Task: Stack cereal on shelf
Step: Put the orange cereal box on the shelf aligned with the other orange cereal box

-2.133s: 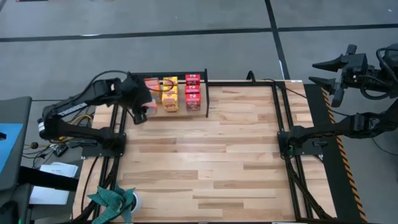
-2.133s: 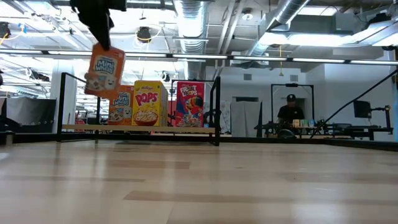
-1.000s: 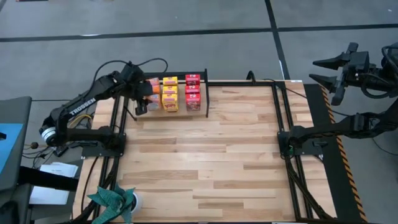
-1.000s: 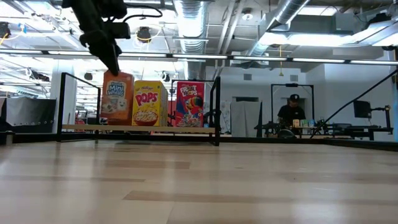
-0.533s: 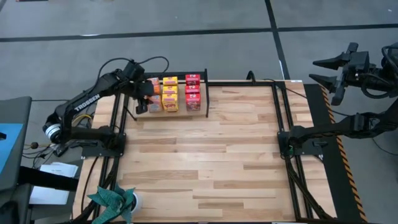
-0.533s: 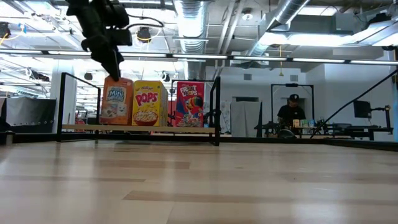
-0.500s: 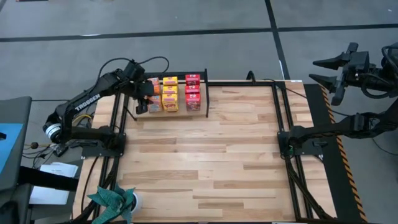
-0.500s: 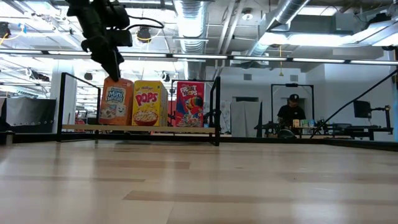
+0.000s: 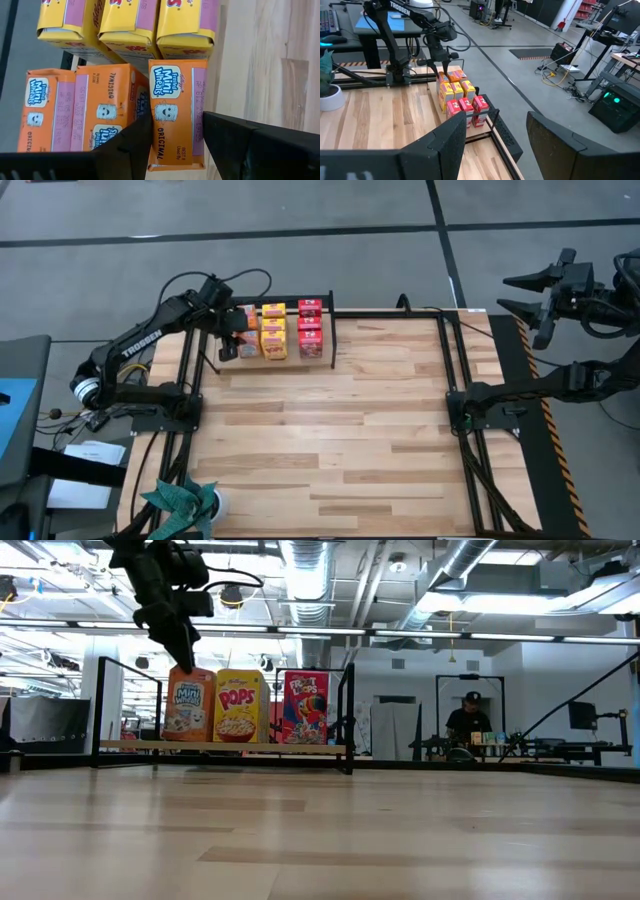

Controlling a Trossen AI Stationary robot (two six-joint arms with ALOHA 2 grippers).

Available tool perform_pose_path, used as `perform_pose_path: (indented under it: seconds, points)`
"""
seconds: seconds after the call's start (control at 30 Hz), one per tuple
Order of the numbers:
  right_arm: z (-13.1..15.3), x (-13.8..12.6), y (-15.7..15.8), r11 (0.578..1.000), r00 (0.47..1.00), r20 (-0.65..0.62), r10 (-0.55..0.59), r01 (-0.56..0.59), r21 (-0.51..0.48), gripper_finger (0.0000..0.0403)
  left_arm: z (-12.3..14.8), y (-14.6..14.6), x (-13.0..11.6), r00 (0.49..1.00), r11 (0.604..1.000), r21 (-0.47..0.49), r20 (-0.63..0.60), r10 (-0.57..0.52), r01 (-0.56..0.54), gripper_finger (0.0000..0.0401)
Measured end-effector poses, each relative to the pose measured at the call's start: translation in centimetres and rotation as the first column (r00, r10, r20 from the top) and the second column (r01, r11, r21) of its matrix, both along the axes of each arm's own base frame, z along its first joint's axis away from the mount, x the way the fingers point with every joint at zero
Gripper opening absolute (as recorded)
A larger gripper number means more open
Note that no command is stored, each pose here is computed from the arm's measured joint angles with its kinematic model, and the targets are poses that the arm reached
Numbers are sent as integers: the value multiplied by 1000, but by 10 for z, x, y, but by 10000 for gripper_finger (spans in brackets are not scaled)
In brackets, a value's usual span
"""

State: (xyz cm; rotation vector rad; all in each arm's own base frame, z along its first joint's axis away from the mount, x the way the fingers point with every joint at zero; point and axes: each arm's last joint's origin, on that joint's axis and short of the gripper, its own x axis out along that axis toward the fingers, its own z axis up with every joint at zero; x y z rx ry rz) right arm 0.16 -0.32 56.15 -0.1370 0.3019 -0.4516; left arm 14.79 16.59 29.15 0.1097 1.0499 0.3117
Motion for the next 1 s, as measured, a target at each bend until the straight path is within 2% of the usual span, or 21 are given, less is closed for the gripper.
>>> perform_pose_path:
  seconds: [0.4,0.7,1.0]
  points:
    - [0,0,0,1000,1000,1,0,0,0,232,-1,-1,-3,998,999,7,-49,42,-41,161]
    - [1,1,0,1000,1000,6,0,0,-2,232,-1,-1,-2,997,998,0,-45,55,-55,196]
    - [1,1,0,1000,1000,5,0,0,-2,232,-1,-8,5,999,1000,4,-49,22,-22,225]
